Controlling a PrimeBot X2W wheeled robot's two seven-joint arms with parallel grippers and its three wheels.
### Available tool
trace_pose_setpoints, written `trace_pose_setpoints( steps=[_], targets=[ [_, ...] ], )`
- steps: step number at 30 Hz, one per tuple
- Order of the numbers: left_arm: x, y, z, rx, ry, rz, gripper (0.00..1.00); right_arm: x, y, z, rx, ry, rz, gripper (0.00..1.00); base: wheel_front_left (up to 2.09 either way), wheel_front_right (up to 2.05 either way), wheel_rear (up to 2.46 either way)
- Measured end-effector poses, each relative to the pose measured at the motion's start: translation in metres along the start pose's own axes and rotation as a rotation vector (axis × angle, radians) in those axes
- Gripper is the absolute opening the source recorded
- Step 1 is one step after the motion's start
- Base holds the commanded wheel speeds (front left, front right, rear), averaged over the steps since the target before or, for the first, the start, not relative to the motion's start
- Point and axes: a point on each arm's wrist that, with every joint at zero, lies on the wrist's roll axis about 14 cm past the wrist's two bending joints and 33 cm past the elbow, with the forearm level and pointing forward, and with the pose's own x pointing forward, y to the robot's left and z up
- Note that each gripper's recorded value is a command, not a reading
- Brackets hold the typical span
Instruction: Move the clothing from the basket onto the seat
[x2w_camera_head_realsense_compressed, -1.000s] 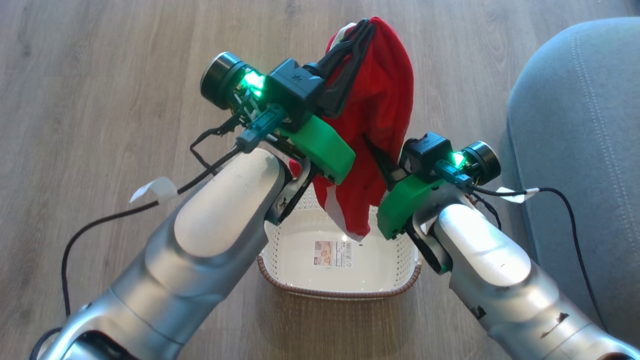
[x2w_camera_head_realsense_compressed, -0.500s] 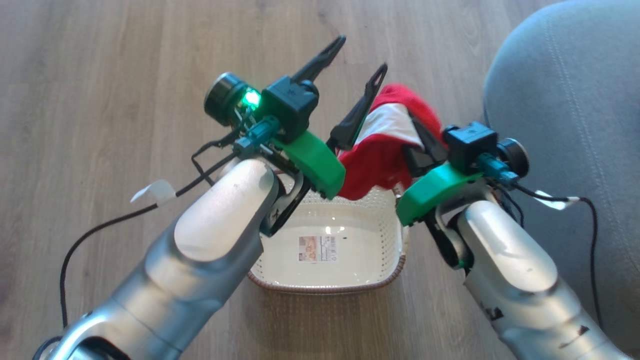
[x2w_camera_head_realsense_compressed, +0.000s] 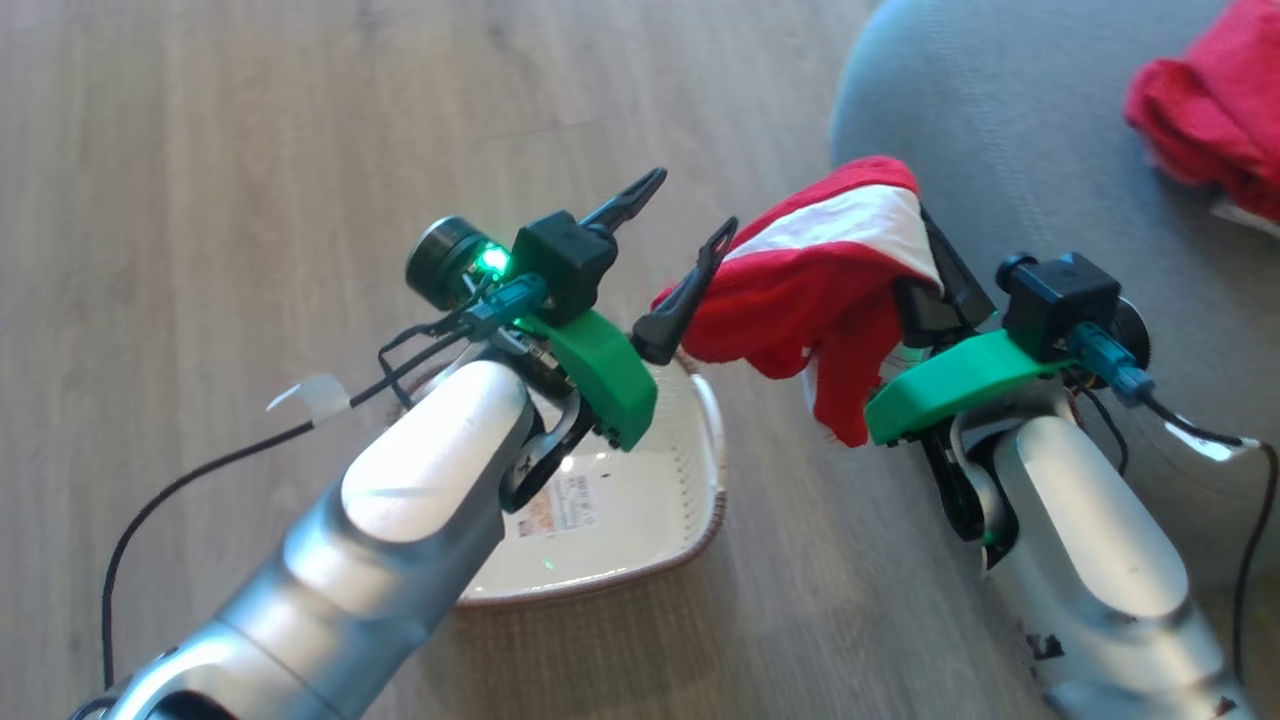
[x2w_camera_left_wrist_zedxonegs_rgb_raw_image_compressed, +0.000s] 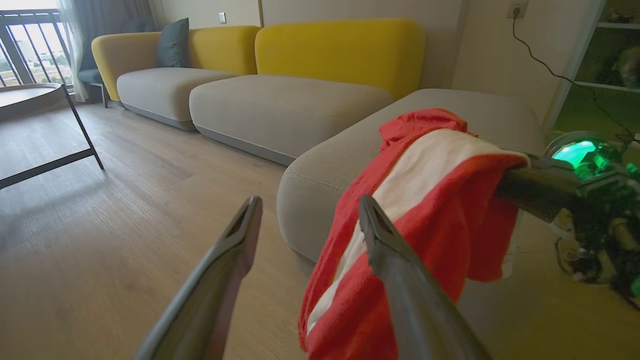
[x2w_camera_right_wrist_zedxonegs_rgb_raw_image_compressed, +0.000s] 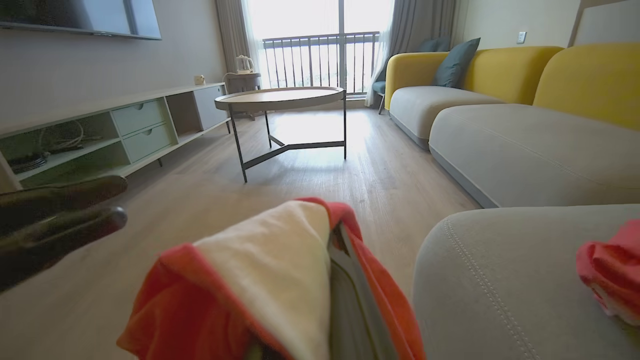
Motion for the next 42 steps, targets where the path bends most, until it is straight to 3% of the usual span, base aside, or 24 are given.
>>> trace_pose_setpoints(
  steps=[23,36,42],
  targets=[
    [0.044,-0.119,-0.031,-0.084,0.055,-0.354,1.0,-0.123,-0.107,0.061,-0.072,-0.123,-0.429,0.0,0.0,0.0,0.0],
    [0.051,-0.122,-0.044,-0.114,0.066,-0.384,1.0,-0.149,-0.135,0.069,-0.111,-0.143,-0.563,0.0,0.0,0.0,0.0],
    [0.049,-0.117,-0.059,-0.137,0.078,-0.393,1.0,-0.126,-0.156,0.093,-0.211,-0.172,-0.553,0.0,0.0,0.0,0.0]
  ],
)
